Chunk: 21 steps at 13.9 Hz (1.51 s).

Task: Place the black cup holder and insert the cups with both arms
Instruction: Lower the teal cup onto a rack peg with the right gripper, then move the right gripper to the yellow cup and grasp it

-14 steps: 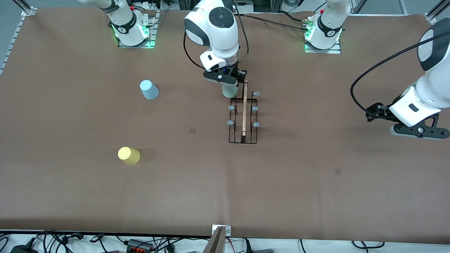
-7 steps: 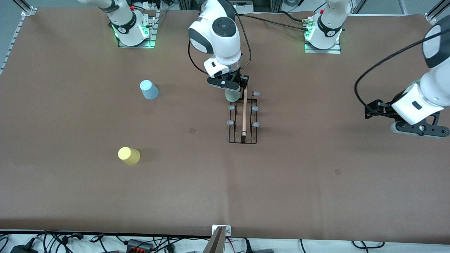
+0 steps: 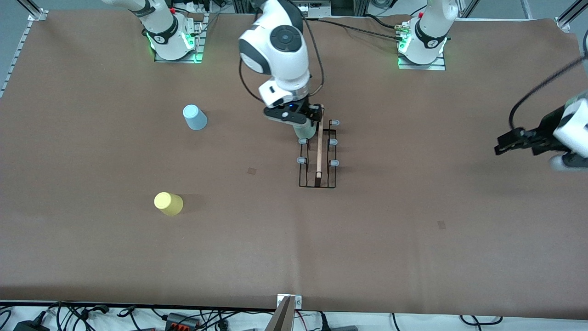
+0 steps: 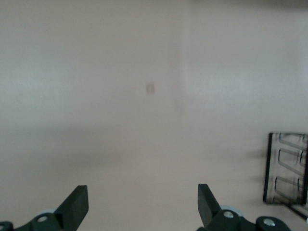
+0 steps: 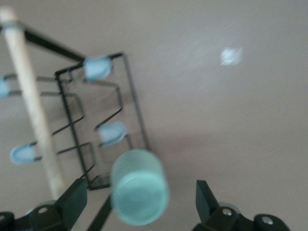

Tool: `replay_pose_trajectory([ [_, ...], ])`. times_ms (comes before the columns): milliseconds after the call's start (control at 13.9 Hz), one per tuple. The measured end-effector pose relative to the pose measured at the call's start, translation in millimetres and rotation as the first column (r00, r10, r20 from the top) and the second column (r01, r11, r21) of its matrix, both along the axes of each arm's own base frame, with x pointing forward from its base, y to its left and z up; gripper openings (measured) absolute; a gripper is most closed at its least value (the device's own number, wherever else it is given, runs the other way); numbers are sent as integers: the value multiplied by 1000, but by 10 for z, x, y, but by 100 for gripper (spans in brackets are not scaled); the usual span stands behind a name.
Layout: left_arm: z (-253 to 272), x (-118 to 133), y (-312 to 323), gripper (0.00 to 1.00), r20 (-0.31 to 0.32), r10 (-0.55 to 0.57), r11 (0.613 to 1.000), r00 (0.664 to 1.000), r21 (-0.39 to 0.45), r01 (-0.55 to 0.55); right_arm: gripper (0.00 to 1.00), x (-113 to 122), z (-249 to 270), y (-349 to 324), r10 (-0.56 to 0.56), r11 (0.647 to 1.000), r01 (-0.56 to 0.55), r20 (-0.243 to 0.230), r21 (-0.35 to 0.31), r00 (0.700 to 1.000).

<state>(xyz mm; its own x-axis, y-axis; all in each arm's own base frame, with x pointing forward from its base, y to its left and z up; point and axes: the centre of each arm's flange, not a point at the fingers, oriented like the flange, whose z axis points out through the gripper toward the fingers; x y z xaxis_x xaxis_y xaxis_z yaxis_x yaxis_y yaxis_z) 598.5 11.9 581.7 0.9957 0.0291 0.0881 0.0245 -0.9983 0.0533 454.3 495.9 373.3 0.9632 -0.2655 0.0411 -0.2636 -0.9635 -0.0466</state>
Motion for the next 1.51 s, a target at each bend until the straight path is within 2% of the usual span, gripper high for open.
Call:
replay_pose_trajectory([
  [143, 81, -256, -54, 100, 27, -8, 1000, 1000, 2, 8, 100, 412, 261, -668, 65, 996, -67, -39, -60, 997],
  [287, 33, -439, -150, 100, 12, -36, 999, 999, 40, 36, 100, 897, 323, -1532, 142, 986, -147, -65, -78, 988],
  [430, -11, -491, -285, 100, -3, -63, 996, 998, 60, 63, 100, 1340, 220, -2506, 223, 970, -231, -95, -78, 970],
  [646, 39, -514, -343, 100, -21, -74, 995, 997, 59, 75, 100, 1742, -44, -3732, 317, 944, -324, -104, -60, 943],
  [861, 48, -493, -253, 100, -28, -59, 997, 998, 56, 61, 100, 1955, -540, -4272, 345, 936, -348, -65, -51, 936],
  [1076, 15, -471, -249, 100, -34, -59, 997, 998, 55, 61, 100, 2040, -909, -4152, 373, 926, -374, -20, -45, 928],
  [1506, 23, -465, -306, 100, -32, -69, 996, 997, 55, 71, 100, 2119, -1111, -4099, 403, 915, -401, 45, -54, 914],
])
